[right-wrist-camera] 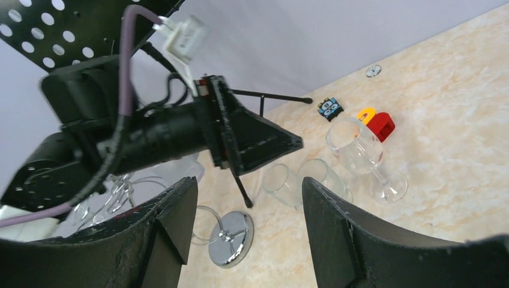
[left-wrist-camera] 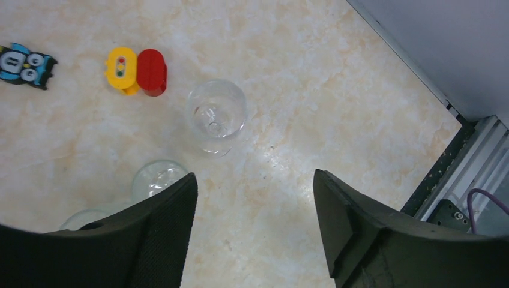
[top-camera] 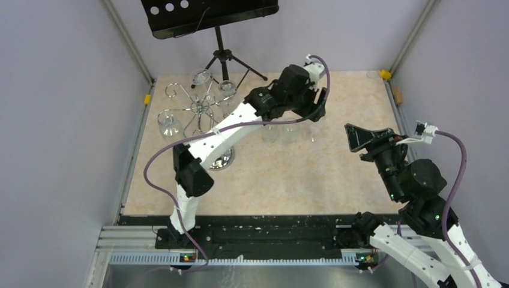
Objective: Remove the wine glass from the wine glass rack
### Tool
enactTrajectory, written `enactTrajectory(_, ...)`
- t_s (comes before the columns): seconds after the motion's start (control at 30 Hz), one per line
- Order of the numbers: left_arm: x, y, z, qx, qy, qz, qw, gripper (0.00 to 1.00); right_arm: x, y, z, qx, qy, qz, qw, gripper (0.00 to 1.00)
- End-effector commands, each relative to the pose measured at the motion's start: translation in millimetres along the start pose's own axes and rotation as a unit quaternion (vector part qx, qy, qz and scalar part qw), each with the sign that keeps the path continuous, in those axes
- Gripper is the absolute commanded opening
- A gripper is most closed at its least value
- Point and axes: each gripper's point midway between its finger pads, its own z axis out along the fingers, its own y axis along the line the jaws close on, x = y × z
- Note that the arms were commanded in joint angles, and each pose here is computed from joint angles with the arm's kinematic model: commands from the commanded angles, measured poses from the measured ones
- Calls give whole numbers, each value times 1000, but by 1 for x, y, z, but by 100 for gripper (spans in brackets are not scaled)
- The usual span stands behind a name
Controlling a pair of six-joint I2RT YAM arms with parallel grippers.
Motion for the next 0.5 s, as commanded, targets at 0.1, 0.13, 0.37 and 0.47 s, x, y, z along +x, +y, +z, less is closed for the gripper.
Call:
enactTrajectory(0.1, -69, 5, -118, -34, -118, 33, 992, 86, 4, 60, 10, -116, 35, 8, 993, 70)
enactTrajectory(0.13, -72, 11, -130, -50, -128, 35, 990, 88, 8, 68, 13, -132, 45, 12, 990, 70)
enactTrajectory(0.37, -90, 47, -202, -118, -178, 21, 977, 91, 42, 116, 45, -204, 104, 71, 971, 69)
enactTrajectory(0.47, -93, 56, -225, -125, -190, 19, 974, 94, 50, 133, 61, -224, 112, 97, 963, 66)
